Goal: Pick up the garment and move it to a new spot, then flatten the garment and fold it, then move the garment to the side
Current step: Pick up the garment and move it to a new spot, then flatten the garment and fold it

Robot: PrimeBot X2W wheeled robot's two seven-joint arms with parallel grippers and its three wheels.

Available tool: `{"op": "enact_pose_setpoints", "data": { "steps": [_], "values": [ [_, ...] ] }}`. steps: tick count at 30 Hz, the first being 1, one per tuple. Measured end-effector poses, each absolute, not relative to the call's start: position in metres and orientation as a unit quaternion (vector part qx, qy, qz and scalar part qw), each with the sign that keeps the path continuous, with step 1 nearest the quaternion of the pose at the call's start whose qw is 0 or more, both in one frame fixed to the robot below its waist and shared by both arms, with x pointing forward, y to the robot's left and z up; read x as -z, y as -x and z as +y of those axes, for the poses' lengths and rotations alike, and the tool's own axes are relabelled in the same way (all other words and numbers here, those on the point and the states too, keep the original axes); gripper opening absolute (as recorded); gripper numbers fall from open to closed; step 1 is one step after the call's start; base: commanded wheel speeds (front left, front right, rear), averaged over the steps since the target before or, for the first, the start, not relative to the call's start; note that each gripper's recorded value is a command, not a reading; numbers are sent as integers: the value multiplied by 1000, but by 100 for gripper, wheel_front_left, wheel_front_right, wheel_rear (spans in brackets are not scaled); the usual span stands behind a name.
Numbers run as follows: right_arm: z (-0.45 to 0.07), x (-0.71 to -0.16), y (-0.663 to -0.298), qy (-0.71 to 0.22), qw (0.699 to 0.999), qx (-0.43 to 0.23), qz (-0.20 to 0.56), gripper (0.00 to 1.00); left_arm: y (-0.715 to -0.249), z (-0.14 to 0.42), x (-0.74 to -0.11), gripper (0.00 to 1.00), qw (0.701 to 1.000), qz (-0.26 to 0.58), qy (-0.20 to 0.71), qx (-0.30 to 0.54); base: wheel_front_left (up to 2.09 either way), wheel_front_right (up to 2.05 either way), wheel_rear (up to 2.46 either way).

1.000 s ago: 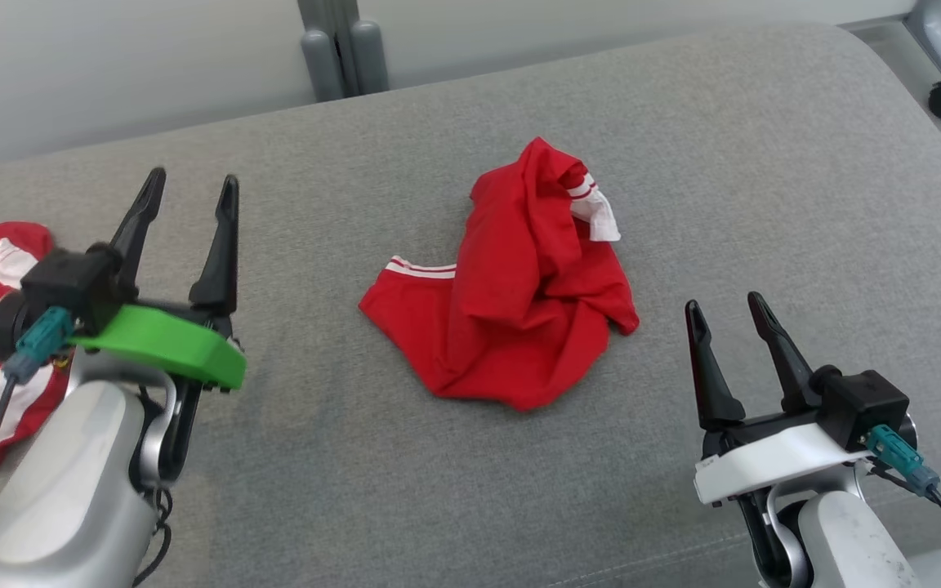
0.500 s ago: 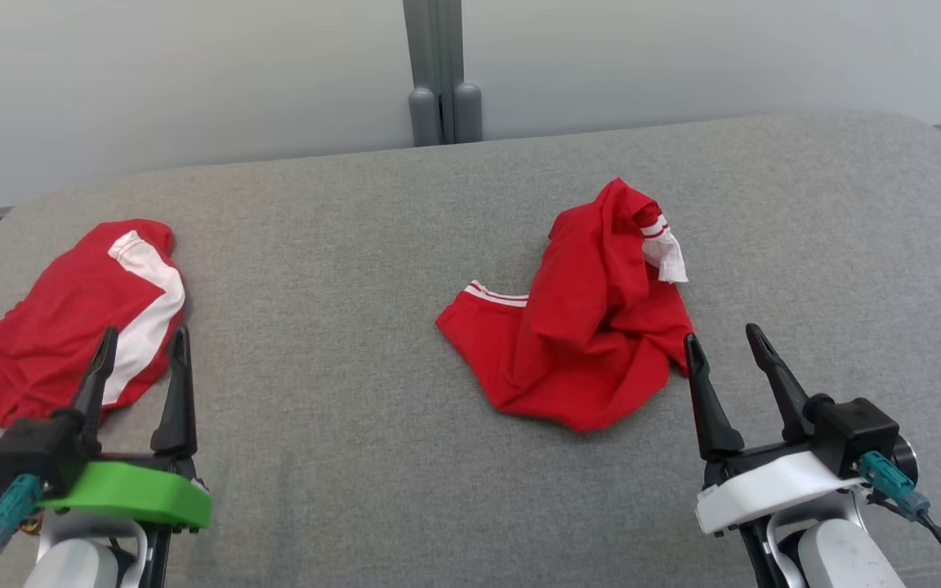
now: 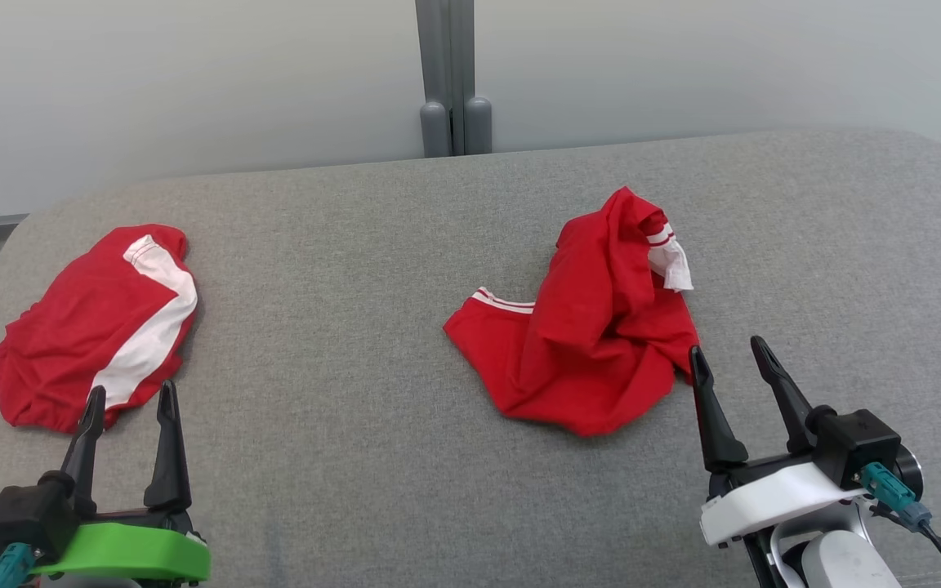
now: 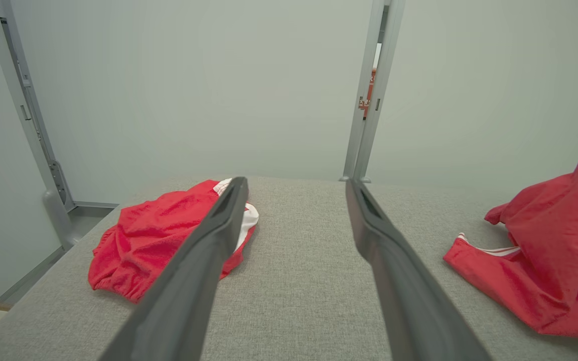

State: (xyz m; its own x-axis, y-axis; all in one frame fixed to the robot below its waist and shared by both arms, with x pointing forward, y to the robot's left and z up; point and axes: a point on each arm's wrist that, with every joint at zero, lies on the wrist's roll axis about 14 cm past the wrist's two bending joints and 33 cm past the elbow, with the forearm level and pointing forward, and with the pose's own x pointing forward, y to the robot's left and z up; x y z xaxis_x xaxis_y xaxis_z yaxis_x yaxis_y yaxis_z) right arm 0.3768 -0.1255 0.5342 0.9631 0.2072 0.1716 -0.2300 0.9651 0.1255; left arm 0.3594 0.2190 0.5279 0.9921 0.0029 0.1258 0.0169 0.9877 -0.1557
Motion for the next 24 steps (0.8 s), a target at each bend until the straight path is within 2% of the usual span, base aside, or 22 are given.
{"op": "enact_pose_setpoints", "data": {
  "steps": [24],
  "values": [
    [-122,-527,-377,-72,988,-115,-68,100,-359,218,-515,100,995,-53,79,-6,0,0,0]
  ]
}}
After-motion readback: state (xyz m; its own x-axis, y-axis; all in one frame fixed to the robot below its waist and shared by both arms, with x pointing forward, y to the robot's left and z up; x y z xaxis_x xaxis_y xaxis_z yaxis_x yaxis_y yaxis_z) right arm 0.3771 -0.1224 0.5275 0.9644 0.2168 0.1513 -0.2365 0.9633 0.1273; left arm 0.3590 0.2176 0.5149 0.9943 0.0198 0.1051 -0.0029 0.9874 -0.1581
